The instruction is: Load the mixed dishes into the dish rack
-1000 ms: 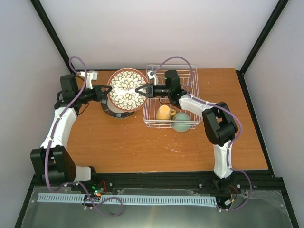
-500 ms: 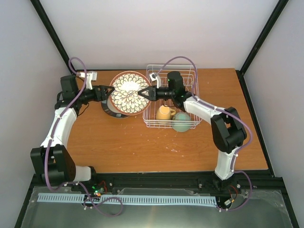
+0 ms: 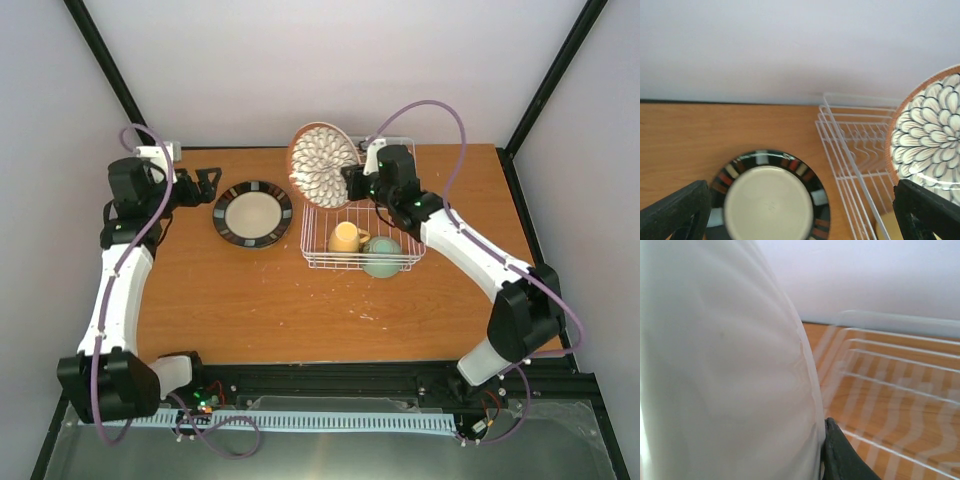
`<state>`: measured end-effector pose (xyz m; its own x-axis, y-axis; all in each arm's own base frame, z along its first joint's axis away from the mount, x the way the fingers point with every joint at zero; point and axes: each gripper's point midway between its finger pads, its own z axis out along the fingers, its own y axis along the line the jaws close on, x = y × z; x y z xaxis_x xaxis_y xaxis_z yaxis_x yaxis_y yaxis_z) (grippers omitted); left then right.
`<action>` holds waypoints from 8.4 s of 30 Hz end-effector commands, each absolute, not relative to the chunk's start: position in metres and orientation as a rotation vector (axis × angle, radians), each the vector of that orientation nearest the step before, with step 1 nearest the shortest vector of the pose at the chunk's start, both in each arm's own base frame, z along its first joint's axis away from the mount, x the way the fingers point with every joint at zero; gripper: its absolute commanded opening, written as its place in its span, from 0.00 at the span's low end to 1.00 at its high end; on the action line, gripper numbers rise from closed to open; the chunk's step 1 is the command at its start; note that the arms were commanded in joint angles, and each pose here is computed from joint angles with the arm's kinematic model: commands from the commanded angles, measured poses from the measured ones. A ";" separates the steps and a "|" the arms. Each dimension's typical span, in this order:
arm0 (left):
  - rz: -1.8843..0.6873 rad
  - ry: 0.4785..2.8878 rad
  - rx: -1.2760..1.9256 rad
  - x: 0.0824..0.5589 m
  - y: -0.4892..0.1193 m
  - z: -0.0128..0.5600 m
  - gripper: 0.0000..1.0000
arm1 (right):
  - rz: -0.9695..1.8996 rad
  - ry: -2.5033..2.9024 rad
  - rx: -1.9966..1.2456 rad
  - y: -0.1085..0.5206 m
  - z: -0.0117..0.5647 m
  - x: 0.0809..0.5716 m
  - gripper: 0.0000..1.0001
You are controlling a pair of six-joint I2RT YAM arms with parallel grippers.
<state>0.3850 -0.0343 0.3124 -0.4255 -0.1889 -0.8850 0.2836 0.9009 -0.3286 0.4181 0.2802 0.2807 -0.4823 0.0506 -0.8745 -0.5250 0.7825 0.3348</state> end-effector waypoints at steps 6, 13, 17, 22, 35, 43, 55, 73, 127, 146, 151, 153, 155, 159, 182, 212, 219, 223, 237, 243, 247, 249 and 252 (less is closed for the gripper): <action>-0.171 1.922 -0.072 0.372 0.015 0.327 1.00 | -0.123 1.836 0.222 0.119 0.374 0.445 0.03; -0.069 1.980 -0.092 0.369 0.029 0.303 1.00 | -0.410 1.900 0.336 0.089 0.380 0.457 0.03; -0.046 2.001 -0.097 0.370 0.032 0.295 1.00 | -0.480 1.949 0.340 0.086 0.367 0.467 0.03; -0.050 2.018 -0.092 0.371 0.031 0.290 1.00 | -0.543 2.032 0.331 0.075 0.334 0.477 0.03; -0.041 2.018 -0.090 0.372 0.032 0.289 1.00 | -0.505 2.180 0.300 0.069 0.270 0.490 0.03; -0.037 2.019 -0.089 0.371 0.032 0.289 1.00 | -0.438 2.232 0.269 0.082 0.251 0.500 0.03; -0.031 2.019 -0.087 0.371 0.032 0.290 1.00 | -0.454 2.326 0.208 0.097 0.215 0.508 0.03; -0.047 2.032 -0.072 0.374 0.028 0.287 1.00 | -0.645 2.447 0.137 0.108 0.180 0.495 0.03; 0.079 2.079 -0.129 0.369 0.042 0.277 1.00 | -0.594 2.307 0.204 0.080 0.244 0.475 0.86; 0.022 2.097 -0.105 0.367 0.033 0.268 0.99 | -0.170 2.231 0.141 0.120 0.280 0.473 0.88; -0.099 2.218 -0.073 0.371 0.017 0.230 0.69 | -0.015 2.061 0.119 0.123 0.320 0.455 0.87; -0.123 2.273 -0.079 0.372 0.015 0.213 0.51 | 0.085 1.974 0.067 0.130 0.342 0.444 0.86; -0.172 2.314 -0.079 0.372 0.010 0.200 0.41 | 0.167 1.884 0.031 0.133 0.366 0.428 0.86; -0.373 2.348 -0.048 0.371 -0.010 0.185 0.34 | 0.216 1.793 -0.023 0.133 0.390 0.407 0.85; -0.354 2.513 -0.101 0.409 0.003 0.129 0.34 | 0.225 1.786 -0.147 0.141 0.388 0.393 0.86; -0.427 2.598 -0.063 0.463 0.009 0.071 0.26 | 0.244 1.793 -0.185 0.147 0.387 0.395 0.86; -0.457 2.617 -0.058 0.469 0.008 0.060 0.14 | 0.238 1.791 -0.182 0.146 0.387 0.394 0.86; -0.466 2.616 -0.057 0.469 0.007 0.062 0.01 | 0.241 1.795 -0.183 0.147 0.386 0.394 0.86; -0.466 2.400 -0.002 0.465 -0.001 0.167 0.01 | 0.359 1.806 -0.218 0.166 0.375 0.397 0.86; -0.474 2.327 0.032 0.461 -0.005 0.204 0.00 | 0.450 1.818 -0.261 0.184 0.366 0.401 0.86; -0.470 2.296 0.047 0.458 -0.006 0.221 0.01 | 0.509 1.835 -0.290 0.196 0.358 0.403 0.86; -0.469 2.271 0.056 0.457 -0.008 0.231 0.01 | 0.551 1.841 -0.309 0.204 0.353 0.404 0.86; -0.496 2.236 0.073 0.455 -0.012 0.241 0.01 | 0.669 1.857 -0.380 0.226 0.341 0.404 0.86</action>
<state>0.4461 -0.0022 0.1767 -0.7775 -0.1367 -0.6138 0.1050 0.9342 -0.3410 0.4056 0.1990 0.3519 -0.3349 0.0431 -0.9412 -0.4444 0.8736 0.1982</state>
